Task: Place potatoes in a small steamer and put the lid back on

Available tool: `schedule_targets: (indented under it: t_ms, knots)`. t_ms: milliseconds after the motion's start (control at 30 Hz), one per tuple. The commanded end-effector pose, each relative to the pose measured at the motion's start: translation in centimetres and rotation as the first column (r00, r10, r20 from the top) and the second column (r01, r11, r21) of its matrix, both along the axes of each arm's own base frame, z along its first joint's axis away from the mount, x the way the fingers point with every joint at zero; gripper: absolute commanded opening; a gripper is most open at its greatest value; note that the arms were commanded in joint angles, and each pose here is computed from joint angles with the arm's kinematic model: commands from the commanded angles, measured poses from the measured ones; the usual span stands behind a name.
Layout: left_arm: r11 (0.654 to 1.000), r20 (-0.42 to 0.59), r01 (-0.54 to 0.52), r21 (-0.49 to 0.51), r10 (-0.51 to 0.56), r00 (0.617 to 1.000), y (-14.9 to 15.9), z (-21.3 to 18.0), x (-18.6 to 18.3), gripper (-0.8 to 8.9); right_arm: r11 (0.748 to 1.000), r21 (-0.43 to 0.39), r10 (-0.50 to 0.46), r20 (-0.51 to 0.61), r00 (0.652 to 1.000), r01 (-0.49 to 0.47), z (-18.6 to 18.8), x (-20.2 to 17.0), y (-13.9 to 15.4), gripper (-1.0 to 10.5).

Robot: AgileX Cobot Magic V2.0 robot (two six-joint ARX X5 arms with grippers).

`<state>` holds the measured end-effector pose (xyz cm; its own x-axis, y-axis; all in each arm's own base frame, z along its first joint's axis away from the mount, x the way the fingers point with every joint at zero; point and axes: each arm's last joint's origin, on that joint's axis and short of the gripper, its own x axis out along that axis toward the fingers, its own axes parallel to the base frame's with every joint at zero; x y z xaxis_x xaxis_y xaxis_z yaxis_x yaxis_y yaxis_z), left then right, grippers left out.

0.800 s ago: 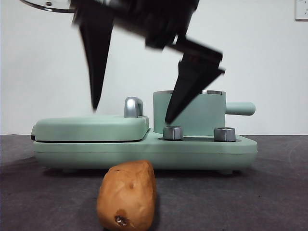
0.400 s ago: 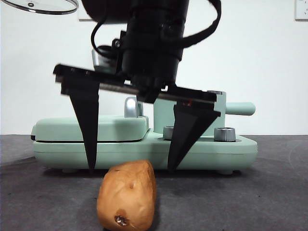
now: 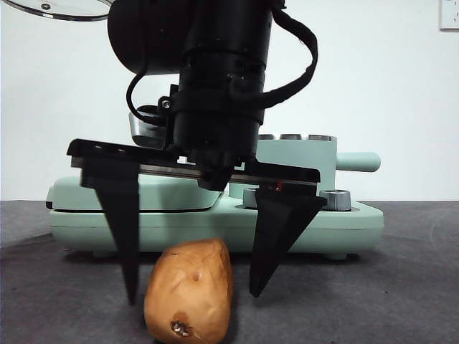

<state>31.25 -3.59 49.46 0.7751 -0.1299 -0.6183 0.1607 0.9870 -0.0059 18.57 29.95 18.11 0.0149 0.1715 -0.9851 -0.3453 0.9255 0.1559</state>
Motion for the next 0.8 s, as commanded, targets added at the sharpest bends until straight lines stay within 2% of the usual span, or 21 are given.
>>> schedule_targets:
  t_ms: [33, 100, 233, 333, 433, 633, 800]
  knots:
    - [1.000, 0.055, 0.006, 0.002, -0.006, 0.998, 0.0, 0.8, 0.0, 0.09, 1.000, -0.002, 0.003, -0.004, 1.000, -0.003, -0.1, -0.2, 0.7, 2.8]
    - [1.000, 0.055, 0.006, 0.002, -0.006, 0.998, 0.0, 0.8, 0.0, 0.09, 1.000, -0.004, 0.003, -0.007, 1.000, -0.003, -0.1, -0.2, 0.7, 2.1]
    - [1.000, 0.055, 0.006, 0.002, -0.006, 0.998, 0.0, 0.8, 0.0, 0.09, 1.000, -0.001, 0.007, -0.009, 1.000, -0.007, 0.0, -0.2, 0.7, 2.1]
    - [1.000, 0.055, 0.005, 0.002, -0.006, 0.998, 0.0, 0.8, 0.0, 0.09, 1.000, 0.015, 0.005, -0.024, 1.000, -0.005, 1.5, 0.4, 0.6, 2.1]
    - [1.000, 0.054, -0.004, 0.002, 0.004, 0.999, 0.3, 0.8, 0.0, 0.09, 0.999, 0.020, 0.042, -0.003, 0.999, -0.042, 4.2, 1.3, 0.6, 2.1]
    - [1.000, 0.048, -0.017, 0.003, 0.017, 0.999, 0.7, 0.8, 0.0, 0.09, 0.996, 0.018, 0.085, 0.168, 0.982, -0.090, 11.1, 4.1, -0.1, 2.1]
    - [1.000, 0.051, -0.020, 0.002, 0.020, 0.999, 0.8, 0.8, 0.0, 0.09, 0.996, 0.078, 0.014, 0.317, 0.948, -0.040, 15.7, 7.6, -2.4, 2.1]
